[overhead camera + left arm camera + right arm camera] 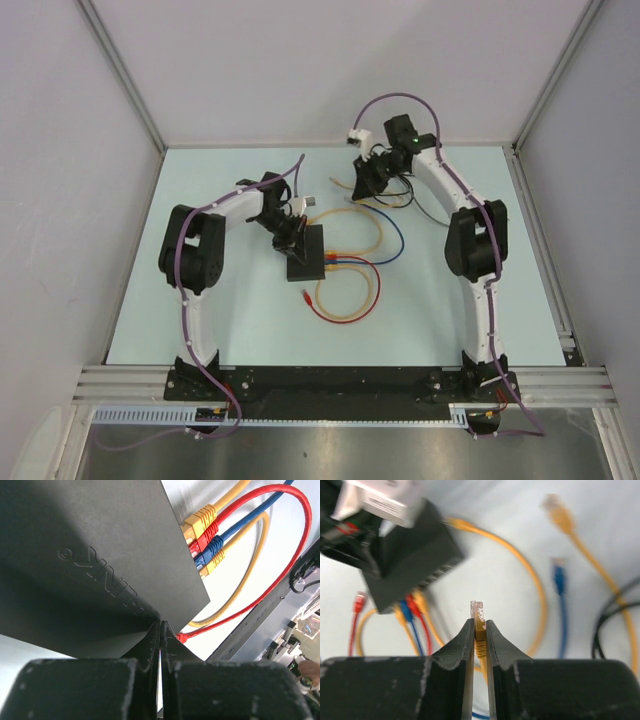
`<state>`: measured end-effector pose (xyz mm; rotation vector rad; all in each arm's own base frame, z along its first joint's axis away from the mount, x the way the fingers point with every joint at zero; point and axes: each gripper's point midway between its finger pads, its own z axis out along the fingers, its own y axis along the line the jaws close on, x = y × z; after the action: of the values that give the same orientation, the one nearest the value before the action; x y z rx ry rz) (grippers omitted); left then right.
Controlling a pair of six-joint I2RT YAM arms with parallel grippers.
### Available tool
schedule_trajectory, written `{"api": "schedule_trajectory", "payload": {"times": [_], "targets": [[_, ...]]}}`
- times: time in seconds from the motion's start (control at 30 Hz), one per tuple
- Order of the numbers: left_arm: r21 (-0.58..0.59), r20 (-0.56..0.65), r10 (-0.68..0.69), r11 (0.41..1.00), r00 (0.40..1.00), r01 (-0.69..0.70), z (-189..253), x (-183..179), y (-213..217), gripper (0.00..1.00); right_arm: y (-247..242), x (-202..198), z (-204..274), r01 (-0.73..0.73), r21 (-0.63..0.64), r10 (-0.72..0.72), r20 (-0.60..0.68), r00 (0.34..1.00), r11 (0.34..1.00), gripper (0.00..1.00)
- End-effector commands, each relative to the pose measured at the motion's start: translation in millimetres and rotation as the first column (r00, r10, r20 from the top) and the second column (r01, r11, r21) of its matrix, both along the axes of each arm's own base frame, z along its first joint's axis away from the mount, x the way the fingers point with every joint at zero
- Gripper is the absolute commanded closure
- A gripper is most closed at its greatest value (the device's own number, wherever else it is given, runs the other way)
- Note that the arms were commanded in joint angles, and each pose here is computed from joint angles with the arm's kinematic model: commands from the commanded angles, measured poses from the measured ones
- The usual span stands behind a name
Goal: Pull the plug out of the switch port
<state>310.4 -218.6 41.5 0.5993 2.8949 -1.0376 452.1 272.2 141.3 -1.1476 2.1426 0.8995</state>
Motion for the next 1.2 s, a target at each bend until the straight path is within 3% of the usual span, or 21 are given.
{"api": "schedule_trajectory", "payload": {"times": [0.0,0.23,0.53,0.67,0.73,0.9,0.97,1.1,1.17], "targets": [[0.076,0.022,-0.037,0.996,0.999,0.036,-26.4,2.3,3.1,1.00,-55.9,24.4,12.6,0.083,-0.078,-0.075,0.097,0.992,0.994,1.00],[0.088,0.019,-0.044,0.995,0.999,0.042,-29.6,1.1,3.6,1.00,-109.3,43.9,-2.9,0.171,-0.159,-0.150,0.131,0.980,0.972,1.00],[0.094,0.024,-0.056,0.994,0.998,0.054,-30.0,-1.2,3.3,1.00,-136.6,46.2,-45.3,0.223,-0.296,-0.191,0.132,0.973,0.929,1.00],[0.093,0.025,-0.058,0.994,0.998,0.055,-28.9,-1.6,2.8,1.00,-154.4,63.0,-59.1,0.379,-0.334,-0.344,0.161,0.925,0.863,1.00],[0.096,0.028,-0.060,0.994,0.998,0.057,-28.5,-1.8,3.5,1.00,-164.1,70.9,-63.0,0.444,-0.373,-0.394,0.207,0.896,0.815,0.93],[0.100,0.034,-0.066,0.993,0.997,0.063,-27.8,-2.8,4.5,1.00,-155.8,72.3,-61.2,0.453,-0.372,-0.394,0.226,0.891,0.810,0.88],[0.101,0.036,-0.066,0.993,0.997,0.062,-27.2,-2.9,4.8,1.00,-143.7,69.8,-59.7,0.441,-0.350,-0.390,0.210,0.897,0.827,0.83],[0.105,0.039,-0.068,0.992,0.997,0.063,-27.0,-2.4,4.7,1.00,-124.9,63.4,-56.8,0.429,-0.332,-0.382,0.199,0.902,0.840,0.41],[0.106,0.044,-0.070,0.992,0.997,0.065,-25.8,-1.8,4.9,1.00,-106.8,56.6,-51.1,0.402,-0.304,-0.361,0.182,0.914,0.864,0.35]]}}
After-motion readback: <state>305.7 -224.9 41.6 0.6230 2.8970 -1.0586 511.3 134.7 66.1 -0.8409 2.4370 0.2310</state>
